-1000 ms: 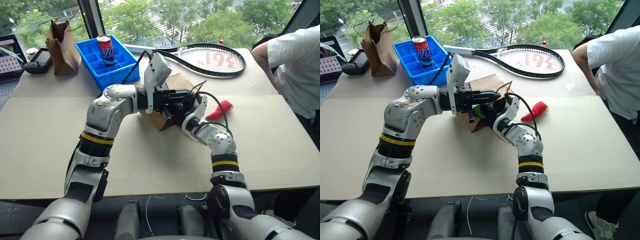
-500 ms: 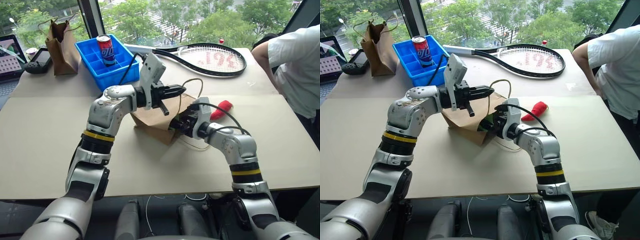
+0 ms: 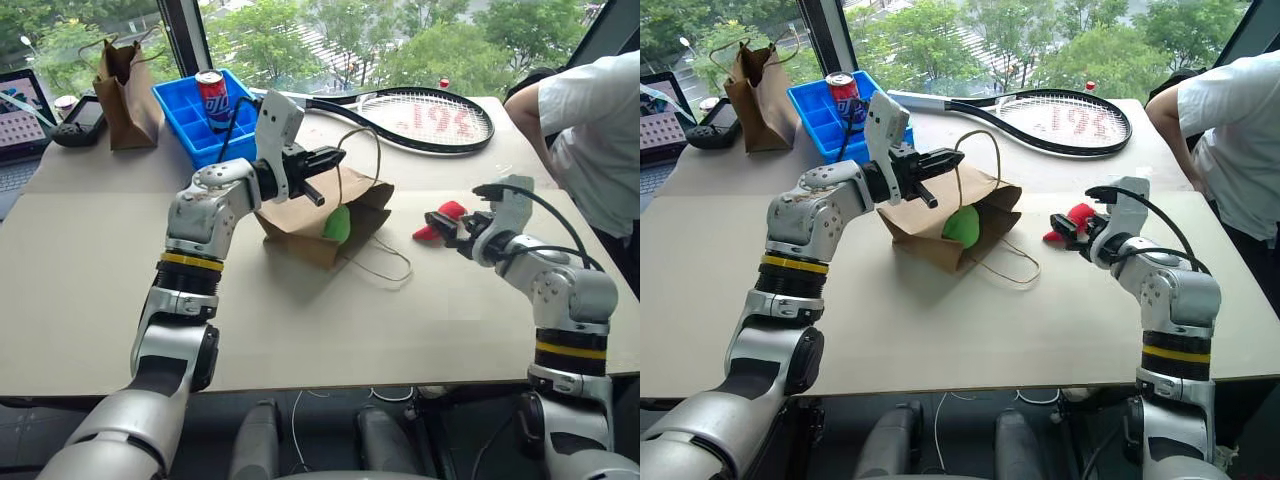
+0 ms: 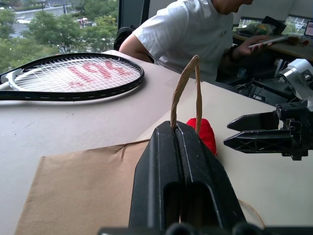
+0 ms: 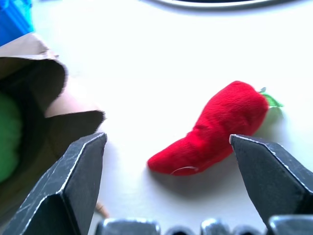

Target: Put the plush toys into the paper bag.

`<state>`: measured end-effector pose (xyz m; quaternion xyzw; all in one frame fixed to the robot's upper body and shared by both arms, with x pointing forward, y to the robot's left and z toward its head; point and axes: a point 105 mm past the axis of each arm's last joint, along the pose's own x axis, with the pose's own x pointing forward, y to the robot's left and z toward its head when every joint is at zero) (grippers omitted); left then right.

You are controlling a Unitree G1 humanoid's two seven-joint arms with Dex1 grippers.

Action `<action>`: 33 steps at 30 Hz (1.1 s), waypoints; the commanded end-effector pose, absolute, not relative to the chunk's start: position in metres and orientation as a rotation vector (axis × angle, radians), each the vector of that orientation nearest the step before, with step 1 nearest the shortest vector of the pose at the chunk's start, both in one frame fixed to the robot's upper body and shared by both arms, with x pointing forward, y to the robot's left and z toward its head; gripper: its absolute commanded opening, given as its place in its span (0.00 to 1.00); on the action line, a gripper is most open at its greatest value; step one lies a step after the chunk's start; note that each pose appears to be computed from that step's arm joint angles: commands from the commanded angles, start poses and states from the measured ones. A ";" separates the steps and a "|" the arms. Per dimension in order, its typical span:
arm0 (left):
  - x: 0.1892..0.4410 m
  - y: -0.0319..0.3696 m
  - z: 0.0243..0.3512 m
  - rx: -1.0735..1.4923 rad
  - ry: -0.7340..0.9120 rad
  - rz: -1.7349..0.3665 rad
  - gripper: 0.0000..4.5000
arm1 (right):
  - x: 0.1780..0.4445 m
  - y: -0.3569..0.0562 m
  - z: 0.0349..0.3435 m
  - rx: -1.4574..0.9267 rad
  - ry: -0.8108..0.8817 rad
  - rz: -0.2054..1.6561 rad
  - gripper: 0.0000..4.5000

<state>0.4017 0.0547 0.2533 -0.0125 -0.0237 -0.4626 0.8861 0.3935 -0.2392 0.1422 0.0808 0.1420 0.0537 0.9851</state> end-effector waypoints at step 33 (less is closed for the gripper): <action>0.366 0.030 0.279 -0.021 -0.094 -1.150 0.00 | 0.395 -0.105 0.167 -0.169 0.258 0.746 0.01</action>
